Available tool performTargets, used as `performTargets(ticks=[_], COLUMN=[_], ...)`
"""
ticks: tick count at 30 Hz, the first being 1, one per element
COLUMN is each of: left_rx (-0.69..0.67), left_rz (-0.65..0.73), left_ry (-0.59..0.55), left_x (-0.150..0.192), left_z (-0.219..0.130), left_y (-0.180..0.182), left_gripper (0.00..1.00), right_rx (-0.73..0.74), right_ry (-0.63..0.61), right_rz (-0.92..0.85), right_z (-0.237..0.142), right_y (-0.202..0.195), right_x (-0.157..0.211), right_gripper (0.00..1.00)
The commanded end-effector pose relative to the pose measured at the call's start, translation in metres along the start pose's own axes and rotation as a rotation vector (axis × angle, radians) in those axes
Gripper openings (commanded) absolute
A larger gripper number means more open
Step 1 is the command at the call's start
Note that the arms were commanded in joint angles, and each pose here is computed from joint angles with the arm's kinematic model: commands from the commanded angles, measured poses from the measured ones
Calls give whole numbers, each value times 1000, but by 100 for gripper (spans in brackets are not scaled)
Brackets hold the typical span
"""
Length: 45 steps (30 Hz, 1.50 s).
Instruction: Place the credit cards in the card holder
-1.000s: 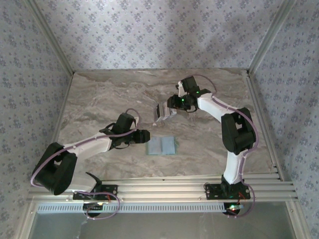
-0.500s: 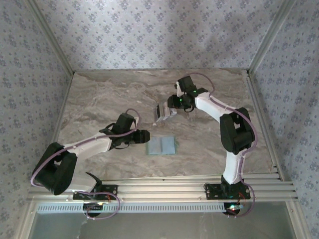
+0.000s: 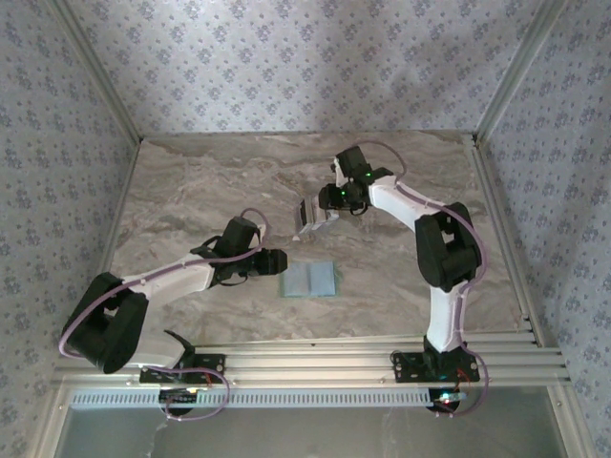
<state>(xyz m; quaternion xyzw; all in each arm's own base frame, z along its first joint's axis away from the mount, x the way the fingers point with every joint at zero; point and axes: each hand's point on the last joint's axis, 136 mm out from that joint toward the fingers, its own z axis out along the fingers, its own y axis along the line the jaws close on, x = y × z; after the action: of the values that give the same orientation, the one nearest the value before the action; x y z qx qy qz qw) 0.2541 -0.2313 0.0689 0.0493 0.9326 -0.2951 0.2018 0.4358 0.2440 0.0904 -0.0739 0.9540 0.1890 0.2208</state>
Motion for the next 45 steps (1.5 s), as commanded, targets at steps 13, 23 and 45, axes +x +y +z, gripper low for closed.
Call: performTargets(ticks=[13,23,45], left_rx=[9,10,8], left_rz=[-8,-5,-1], left_ry=[7,9,4], left_x=[-1,-1,-2], left_z=[2,2,0], left_y=[0,0,0], left_gripper=[57,58,58], right_rx=[-50,-137,-234], right_ry=[-43,10,41], right_rz=[-62,-59,27], right_z=[-28,-18,-10], right_y=[26,38,34], right_x=[-6,-1,-1], right_gripper=[45,46,43])
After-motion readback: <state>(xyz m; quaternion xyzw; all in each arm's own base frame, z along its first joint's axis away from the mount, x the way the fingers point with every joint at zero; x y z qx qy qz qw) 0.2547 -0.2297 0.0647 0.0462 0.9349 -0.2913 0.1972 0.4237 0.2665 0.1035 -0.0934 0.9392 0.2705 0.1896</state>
